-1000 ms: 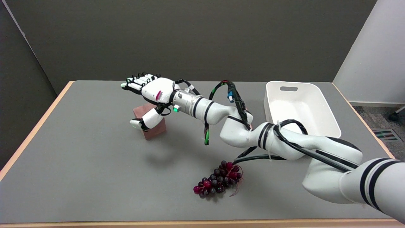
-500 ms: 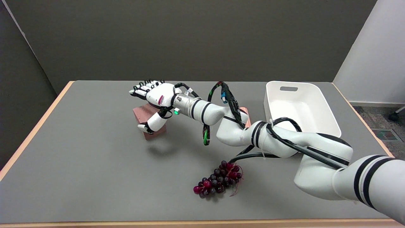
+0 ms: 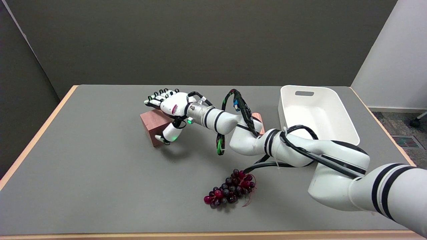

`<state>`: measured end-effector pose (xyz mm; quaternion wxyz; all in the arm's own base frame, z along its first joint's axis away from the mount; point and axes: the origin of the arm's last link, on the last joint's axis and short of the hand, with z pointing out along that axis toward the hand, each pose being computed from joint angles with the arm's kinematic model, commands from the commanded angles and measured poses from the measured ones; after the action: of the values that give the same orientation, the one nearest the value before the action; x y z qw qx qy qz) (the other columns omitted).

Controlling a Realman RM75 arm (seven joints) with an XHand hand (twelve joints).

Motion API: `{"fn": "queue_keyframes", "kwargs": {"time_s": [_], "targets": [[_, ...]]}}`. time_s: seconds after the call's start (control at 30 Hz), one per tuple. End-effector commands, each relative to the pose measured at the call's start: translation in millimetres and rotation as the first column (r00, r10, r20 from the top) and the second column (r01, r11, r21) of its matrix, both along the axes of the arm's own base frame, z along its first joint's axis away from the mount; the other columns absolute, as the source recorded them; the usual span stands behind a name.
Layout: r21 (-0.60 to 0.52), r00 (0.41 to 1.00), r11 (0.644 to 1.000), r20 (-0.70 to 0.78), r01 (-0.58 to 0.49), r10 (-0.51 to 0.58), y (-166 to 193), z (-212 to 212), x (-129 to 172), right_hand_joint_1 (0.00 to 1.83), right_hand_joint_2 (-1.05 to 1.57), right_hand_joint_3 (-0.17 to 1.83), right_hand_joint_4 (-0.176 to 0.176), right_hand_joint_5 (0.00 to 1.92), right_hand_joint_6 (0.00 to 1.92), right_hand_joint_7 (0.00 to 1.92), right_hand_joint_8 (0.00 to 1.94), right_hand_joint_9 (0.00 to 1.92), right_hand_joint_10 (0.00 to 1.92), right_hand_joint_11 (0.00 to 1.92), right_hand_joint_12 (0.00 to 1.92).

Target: Pick up wooden cube.

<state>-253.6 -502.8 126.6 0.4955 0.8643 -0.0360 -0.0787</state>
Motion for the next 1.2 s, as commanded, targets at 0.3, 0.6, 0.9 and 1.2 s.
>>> {"fn": "queue_keyframes", "kwargs": {"time_s": [0.3,0.6,0.9,1.2], "targets": [[0.007,1.000,1.000,0.012,-0.001,0.001,2.2,1.2,-5.0,1.18,1.00,0.48,0.155,0.41,1.05,0.68,1.25,0.57,1.11,0.38,1.39],[-0.029,0.997,0.997,0.032,-0.065,0.066,-4.0,14.6,9.3,1.19,1.12,0.29,-0.148,0.56,1.54,0.88,1.33,0.72,1.26,0.54,1.50],[-0.147,0.964,0.955,0.034,-0.257,0.264,-12.0,65.9,62.4,1.21,1.06,0.37,-0.161,0.62,1.43,0.91,1.37,0.77,1.28,0.59,1.68],[-0.378,0.891,0.815,-0.068,-0.439,0.448,11.8,181.2,111.0,1.21,0.98,0.54,-0.163,0.63,1.47,0.92,1.39,0.78,1.36,0.63,1.72]]}}
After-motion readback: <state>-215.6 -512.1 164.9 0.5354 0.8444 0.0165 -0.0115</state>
